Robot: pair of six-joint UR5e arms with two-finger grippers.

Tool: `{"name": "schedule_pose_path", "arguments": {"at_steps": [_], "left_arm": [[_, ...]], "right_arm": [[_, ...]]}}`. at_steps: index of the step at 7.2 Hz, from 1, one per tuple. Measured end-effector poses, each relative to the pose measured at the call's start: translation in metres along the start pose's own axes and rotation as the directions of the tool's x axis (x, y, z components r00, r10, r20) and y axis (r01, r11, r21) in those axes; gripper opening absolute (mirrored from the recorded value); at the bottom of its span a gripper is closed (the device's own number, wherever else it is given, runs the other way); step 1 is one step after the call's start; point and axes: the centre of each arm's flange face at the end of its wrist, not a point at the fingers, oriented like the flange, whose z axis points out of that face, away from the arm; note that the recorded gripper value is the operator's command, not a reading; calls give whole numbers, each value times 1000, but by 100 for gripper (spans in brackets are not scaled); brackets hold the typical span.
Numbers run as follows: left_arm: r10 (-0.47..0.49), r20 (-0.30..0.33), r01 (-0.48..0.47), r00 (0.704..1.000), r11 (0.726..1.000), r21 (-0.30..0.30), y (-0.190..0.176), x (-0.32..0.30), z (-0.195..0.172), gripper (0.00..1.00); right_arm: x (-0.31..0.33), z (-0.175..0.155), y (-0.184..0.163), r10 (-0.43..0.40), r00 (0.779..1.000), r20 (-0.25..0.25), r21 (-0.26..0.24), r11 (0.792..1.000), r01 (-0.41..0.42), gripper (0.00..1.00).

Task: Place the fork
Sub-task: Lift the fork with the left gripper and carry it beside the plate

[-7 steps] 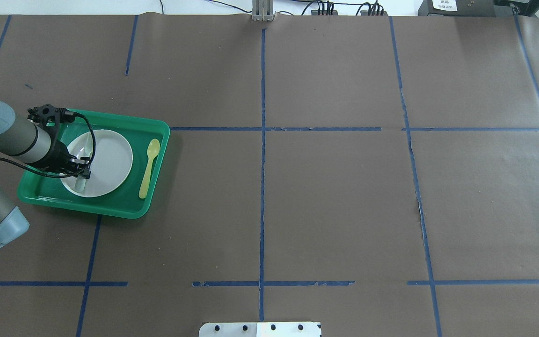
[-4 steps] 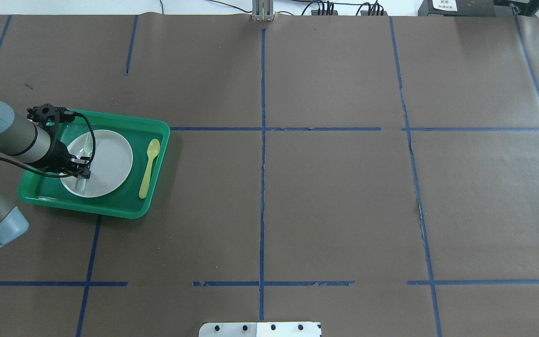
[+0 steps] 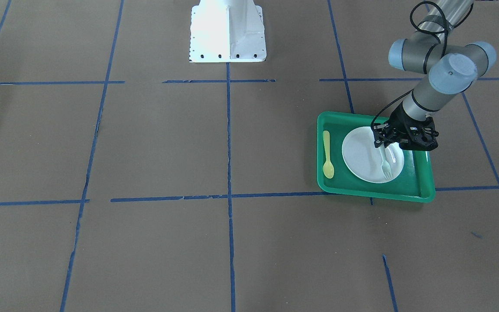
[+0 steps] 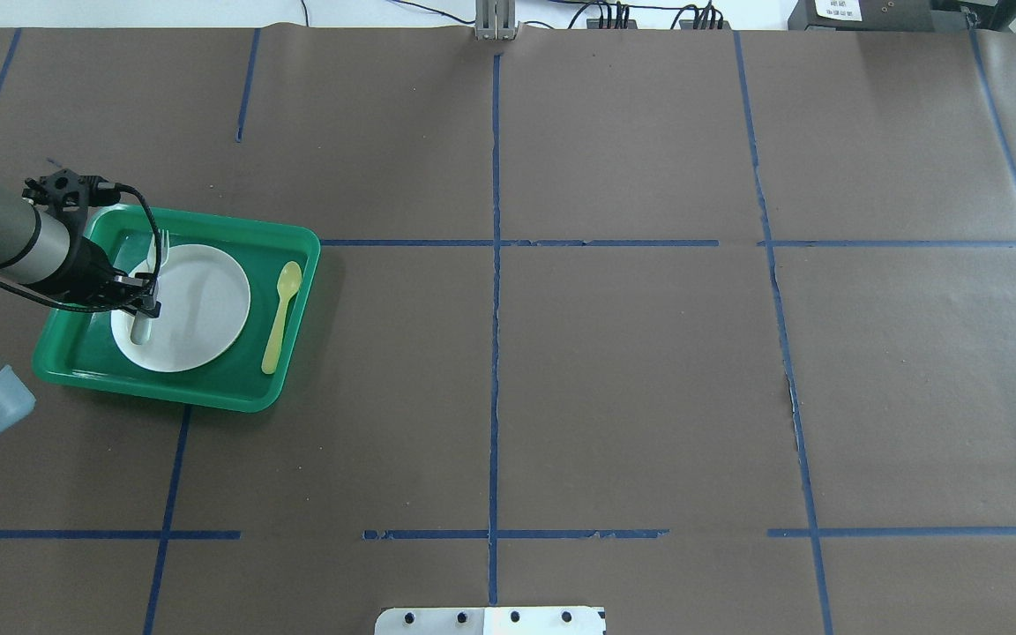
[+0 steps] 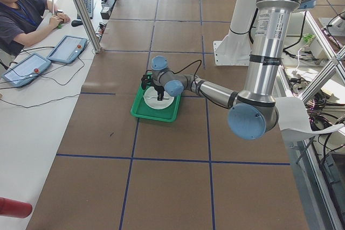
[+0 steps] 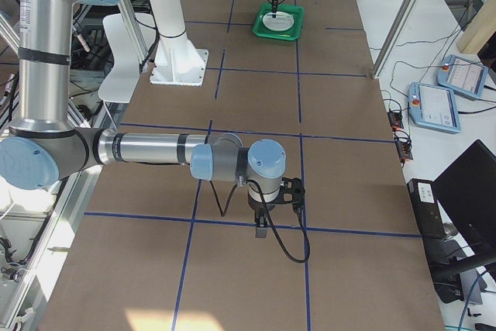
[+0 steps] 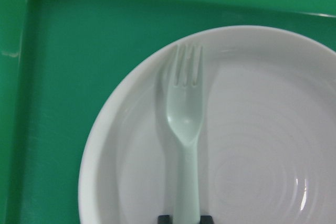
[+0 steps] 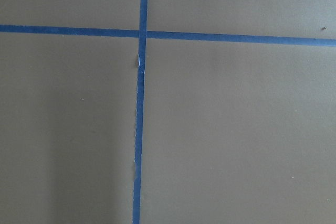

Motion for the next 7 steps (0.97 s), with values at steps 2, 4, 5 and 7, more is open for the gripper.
{"name": "schedule_pose_path", "arguments": {"at_steps": [2,4,5,7], "left_arm": [[39,16,-39,999,999,21,-5,-31,-14,0],[66,41,-66,997,998,9,3,-59,-10,0],[69,46,-69,997,998,3,5,-63,-8,0],[66,51,-65,997,998,-8,7,-65,-2,77]], "right_arm": [[0,0,0,0,1000,0,0,1000,0,100],[0,0,0,0,1000,0,0,1000,0,100],[0,0,0,0,1000,0,0,1000,0,100],[0,0,0,0,1000,0,0,1000,0,100]]}}
